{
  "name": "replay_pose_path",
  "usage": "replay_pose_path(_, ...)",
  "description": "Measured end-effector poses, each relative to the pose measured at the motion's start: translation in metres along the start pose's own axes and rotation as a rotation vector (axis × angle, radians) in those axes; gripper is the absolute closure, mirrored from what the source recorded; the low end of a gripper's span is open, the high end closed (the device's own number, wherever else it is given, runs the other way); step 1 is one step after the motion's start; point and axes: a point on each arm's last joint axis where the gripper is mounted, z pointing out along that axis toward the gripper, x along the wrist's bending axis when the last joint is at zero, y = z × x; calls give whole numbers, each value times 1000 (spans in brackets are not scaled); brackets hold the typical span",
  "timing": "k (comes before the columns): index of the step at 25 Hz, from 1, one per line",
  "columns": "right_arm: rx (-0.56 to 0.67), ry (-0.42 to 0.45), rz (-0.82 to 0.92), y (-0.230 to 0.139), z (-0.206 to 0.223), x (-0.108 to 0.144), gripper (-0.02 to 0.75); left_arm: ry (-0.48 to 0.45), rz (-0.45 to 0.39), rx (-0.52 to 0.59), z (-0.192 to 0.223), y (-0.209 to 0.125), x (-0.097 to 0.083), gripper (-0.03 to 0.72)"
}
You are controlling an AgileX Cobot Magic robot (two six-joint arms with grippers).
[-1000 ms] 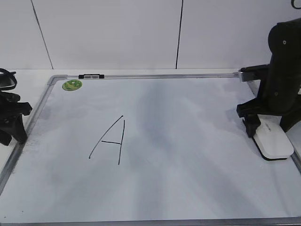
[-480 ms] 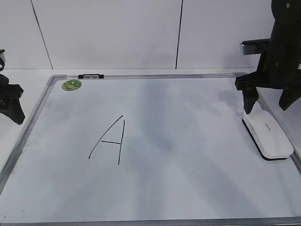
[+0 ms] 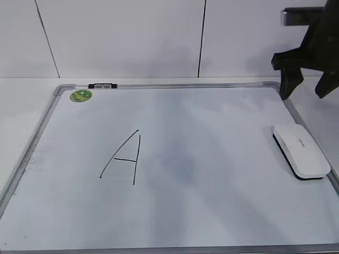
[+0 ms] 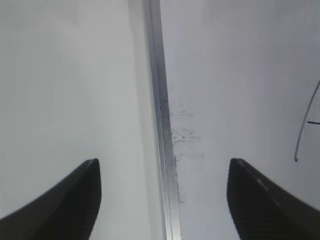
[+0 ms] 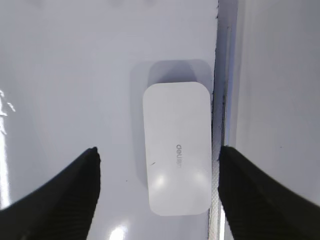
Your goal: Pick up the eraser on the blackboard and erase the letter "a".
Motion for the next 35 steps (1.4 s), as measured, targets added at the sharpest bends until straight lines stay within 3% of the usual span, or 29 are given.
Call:
replay_pose_path(5, -137, 33, 15, -16, -57, -3, 197, 2, 31, -109, -53, -17, -10, 102)
replay_pose_path(12, -298, 77, 27, -57, -127, -9, 199, 55, 85, -131, -109, -57, -17, 143)
replay_pose_path(15, -343, 100, 32, -81, -148, -11, 204, 55, 63, -207, -132, -72, -21, 162)
replay_pose_path(25, -421, 108, 16, -161, -171, -17, 206, 38, 106, -501, -208, -149, -39, 196)
replay_pose_path(35, -546, 186, 23, -256, -179, -22, 206, -26, 211, -646, -229, -213, -44, 204)
